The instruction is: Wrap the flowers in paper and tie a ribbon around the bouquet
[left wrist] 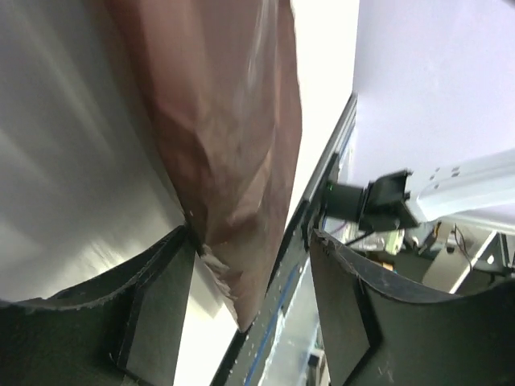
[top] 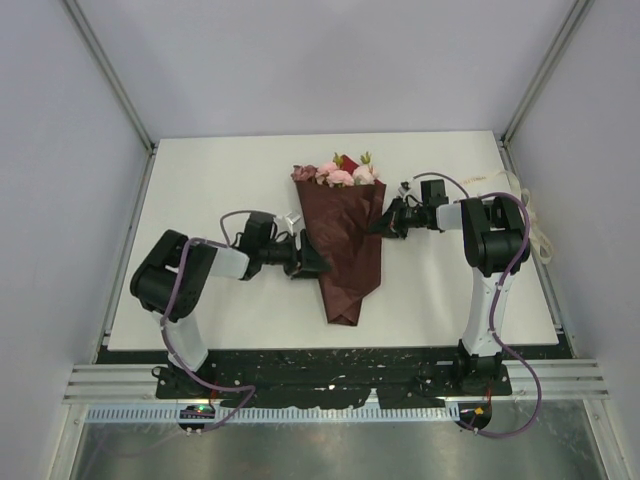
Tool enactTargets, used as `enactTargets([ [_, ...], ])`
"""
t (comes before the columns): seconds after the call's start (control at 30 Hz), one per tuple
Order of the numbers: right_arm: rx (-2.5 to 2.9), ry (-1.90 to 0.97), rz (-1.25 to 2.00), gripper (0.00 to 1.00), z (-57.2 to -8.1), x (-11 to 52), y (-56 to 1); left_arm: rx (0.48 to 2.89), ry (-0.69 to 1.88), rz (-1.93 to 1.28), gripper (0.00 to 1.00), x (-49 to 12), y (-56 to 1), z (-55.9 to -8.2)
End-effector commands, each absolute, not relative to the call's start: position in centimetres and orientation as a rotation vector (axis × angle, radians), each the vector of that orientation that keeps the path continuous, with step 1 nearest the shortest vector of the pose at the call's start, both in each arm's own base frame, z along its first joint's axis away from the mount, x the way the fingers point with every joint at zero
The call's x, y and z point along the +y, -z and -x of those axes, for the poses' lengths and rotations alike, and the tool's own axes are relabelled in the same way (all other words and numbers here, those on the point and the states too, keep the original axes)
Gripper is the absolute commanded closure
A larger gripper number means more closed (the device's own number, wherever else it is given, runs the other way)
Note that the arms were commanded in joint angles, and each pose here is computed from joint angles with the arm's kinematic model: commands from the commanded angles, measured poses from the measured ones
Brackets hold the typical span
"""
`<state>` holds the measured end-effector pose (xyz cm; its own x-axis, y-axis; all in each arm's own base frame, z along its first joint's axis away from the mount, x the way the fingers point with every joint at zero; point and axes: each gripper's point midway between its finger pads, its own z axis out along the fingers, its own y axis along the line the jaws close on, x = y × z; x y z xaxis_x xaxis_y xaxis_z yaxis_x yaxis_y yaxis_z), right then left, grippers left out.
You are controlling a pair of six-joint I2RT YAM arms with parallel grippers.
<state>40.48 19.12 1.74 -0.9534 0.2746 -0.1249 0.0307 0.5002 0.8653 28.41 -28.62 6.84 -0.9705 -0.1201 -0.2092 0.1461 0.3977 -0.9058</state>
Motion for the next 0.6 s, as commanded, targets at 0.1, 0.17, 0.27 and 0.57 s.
enactTargets([
  [0.1, 2.482, -1.341, -0.28, 0.94, -41.1, 18.7, -1.8, 2.465, 1.697, -0.034, 1.0, -29.6, -5.3, -24.4],
  [0.17, 2.484, -1.335, -0.282, 0.94, -41.0, 18.6, -1.6, 2.446, 1.673, -0.039, 1.0, -29.4, -5.4, -25.2],
  [0.27, 2.485, -1.324, -0.283, 0.94, -41.0, 18.6, -1.5, 2.408, 1.66, -0.044, 1.0, -28.8, -6.1, -26.7],
  [0.57, 2.489, -1.298, -0.309, 0.94, -41.0, 18.6, -1.0, 2.514, 1.74, -0.125, 0.45, -30.4, -5.3, -20.6],
])
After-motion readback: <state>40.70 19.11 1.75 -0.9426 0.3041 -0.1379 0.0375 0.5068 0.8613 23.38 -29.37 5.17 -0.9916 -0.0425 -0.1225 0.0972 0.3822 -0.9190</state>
